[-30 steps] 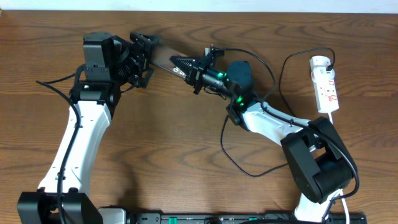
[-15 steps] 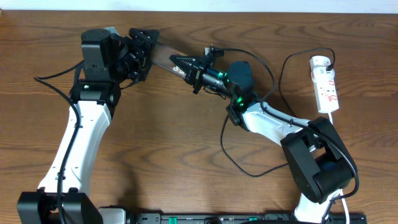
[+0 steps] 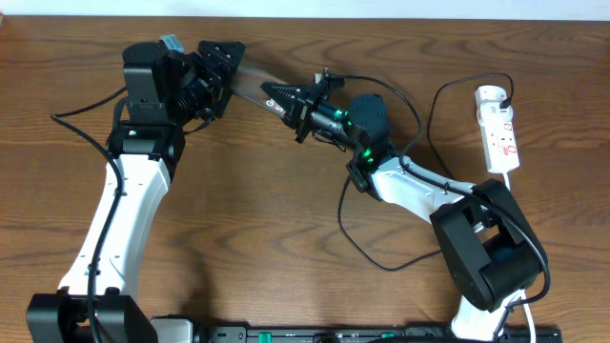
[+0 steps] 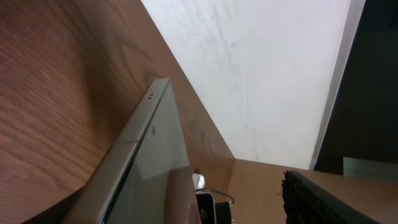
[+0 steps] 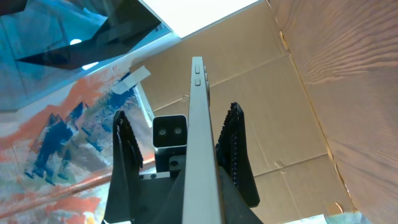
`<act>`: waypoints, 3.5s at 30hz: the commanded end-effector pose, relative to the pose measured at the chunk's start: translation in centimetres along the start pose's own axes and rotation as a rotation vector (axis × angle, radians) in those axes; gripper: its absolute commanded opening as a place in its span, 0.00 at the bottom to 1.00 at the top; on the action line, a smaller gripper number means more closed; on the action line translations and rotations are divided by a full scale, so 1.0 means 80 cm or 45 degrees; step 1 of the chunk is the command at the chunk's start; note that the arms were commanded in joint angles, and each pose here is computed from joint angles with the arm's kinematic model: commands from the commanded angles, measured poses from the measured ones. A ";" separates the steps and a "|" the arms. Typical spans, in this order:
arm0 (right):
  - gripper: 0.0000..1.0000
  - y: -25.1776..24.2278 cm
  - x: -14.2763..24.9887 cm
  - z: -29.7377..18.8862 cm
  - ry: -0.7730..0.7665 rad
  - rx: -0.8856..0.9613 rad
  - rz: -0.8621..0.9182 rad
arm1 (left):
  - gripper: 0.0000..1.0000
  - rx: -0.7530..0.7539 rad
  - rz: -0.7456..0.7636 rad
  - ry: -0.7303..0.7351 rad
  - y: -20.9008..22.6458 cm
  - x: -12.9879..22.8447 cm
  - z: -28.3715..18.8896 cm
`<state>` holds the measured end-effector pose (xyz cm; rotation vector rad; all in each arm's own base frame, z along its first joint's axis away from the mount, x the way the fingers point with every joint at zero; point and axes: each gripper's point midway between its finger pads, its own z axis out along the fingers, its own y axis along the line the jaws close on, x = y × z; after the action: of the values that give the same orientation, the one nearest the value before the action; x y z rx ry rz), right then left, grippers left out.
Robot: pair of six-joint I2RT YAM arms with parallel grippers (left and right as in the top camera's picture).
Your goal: Plug charger to phone and switch on socket
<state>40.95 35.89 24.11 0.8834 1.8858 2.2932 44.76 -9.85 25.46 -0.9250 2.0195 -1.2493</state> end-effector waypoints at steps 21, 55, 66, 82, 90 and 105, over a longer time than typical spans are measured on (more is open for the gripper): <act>0.01 0.017 0.008 0.004 0.007 -0.056 -0.015 | 0.53 0.023 0.161 0.090 -0.008 0.017 0.002; 0.01 0.017 0.010 0.004 0.016 -0.054 -0.057 | 0.08 -0.064 -0.021 0.049 0.010 0.012 0.002; 0.01 0.016 0.011 0.004 0.023 -0.050 -0.078 | 0.07 -0.065 -0.019 0.040 0.010 0.011 0.002; 0.01 0.016 0.011 0.004 0.020 -0.050 -0.080 | 0.07 0.006 0.024 0.004 -0.008 0.002 0.003; 0.01 0.016 0.011 0.004 0.020 -0.049 -0.080 | 0.07 0.007 0.024 0.004 -0.008 0.002 0.003; 0.09 0.012 0.008 0.004 0.011 -0.032 -0.077 | 0.07 0.007 0.024 0.003 -0.008 0.002 0.003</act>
<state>41.29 35.73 24.42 0.8776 1.8522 2.2820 44.33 -10.64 24.85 -0.9373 2.0552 -1.2675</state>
